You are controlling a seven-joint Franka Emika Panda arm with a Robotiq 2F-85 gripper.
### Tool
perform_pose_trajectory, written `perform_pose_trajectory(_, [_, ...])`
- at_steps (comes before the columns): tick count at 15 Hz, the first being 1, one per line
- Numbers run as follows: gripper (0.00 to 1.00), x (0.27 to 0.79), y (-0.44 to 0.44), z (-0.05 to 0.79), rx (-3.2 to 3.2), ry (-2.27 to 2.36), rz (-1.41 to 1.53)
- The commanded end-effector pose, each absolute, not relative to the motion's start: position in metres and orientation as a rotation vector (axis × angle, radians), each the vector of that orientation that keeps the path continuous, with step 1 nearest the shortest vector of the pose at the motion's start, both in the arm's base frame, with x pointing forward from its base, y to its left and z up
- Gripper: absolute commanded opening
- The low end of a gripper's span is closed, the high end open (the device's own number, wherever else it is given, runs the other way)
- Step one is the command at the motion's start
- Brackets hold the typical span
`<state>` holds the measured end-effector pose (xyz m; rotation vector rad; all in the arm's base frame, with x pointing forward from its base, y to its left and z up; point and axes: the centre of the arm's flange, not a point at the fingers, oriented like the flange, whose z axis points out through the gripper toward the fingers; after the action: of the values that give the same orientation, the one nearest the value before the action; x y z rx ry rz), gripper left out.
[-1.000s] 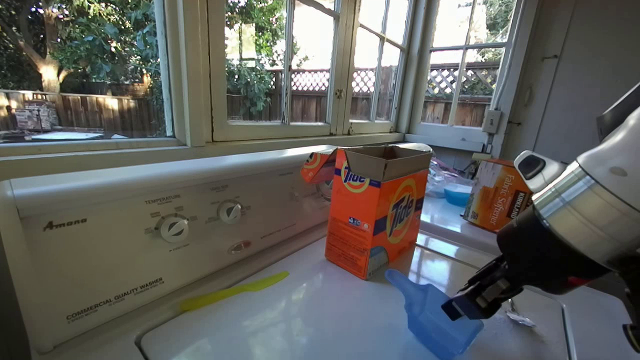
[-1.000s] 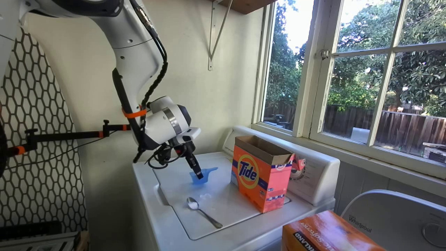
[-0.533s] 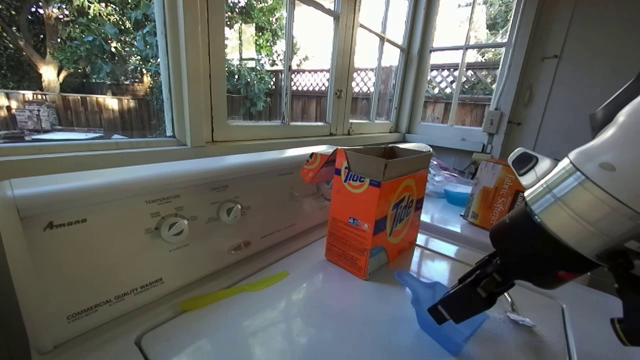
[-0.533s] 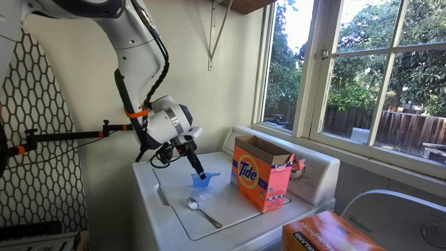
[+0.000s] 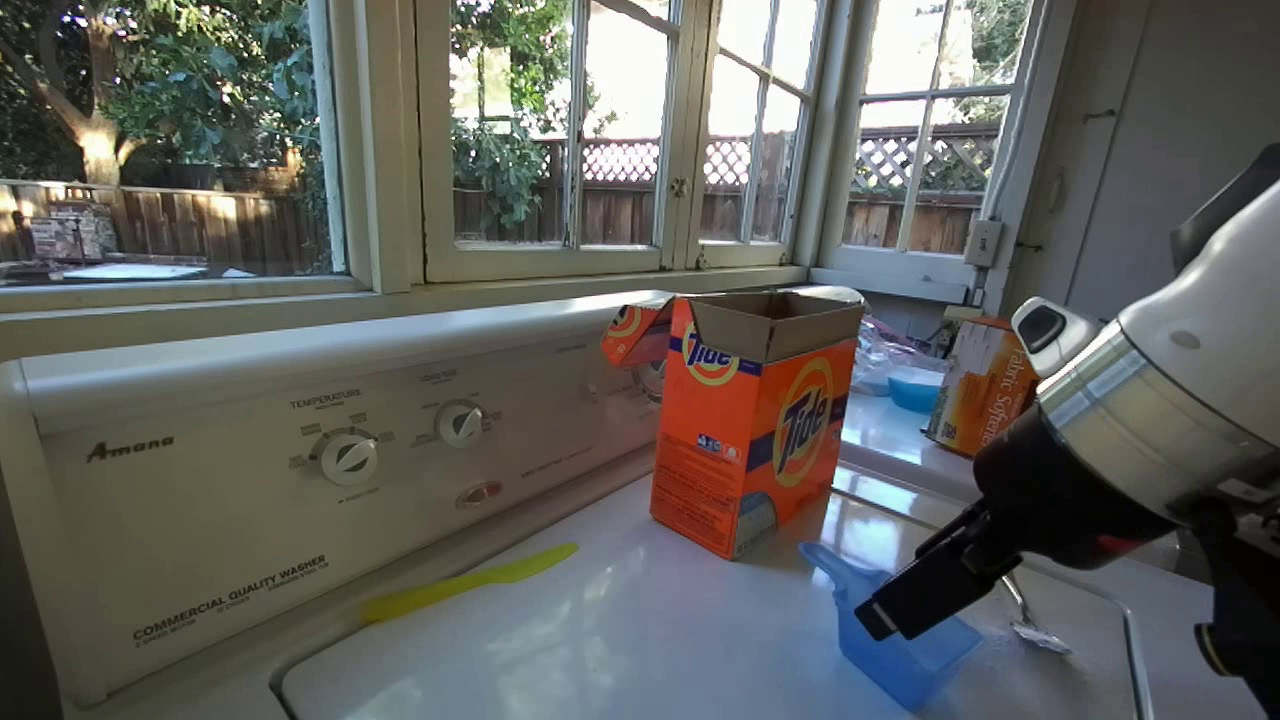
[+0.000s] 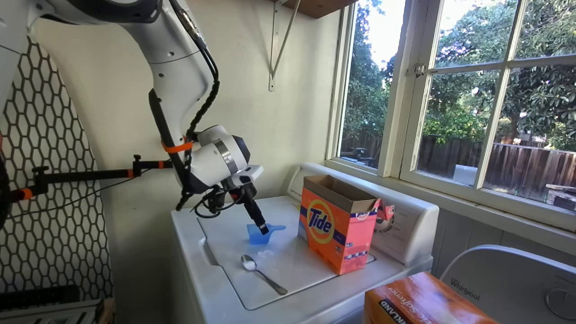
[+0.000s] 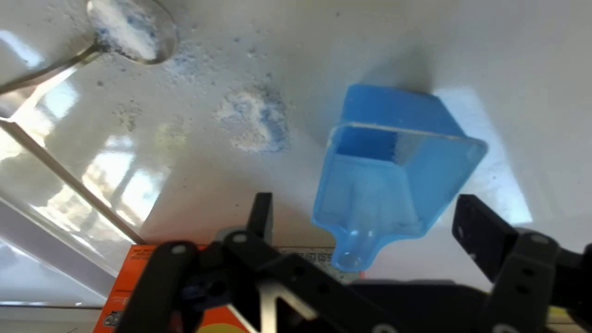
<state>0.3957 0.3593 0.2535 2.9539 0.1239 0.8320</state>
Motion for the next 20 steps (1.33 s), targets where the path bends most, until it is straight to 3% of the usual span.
perform_pose_trajectory(1, [1.0,0.39,0.341,0.267,2.836,-0.017,0.776])
perform_pose_trajectory(20, [1.0,0.38,0.286,0.272,2.57,-0.677,0.599])
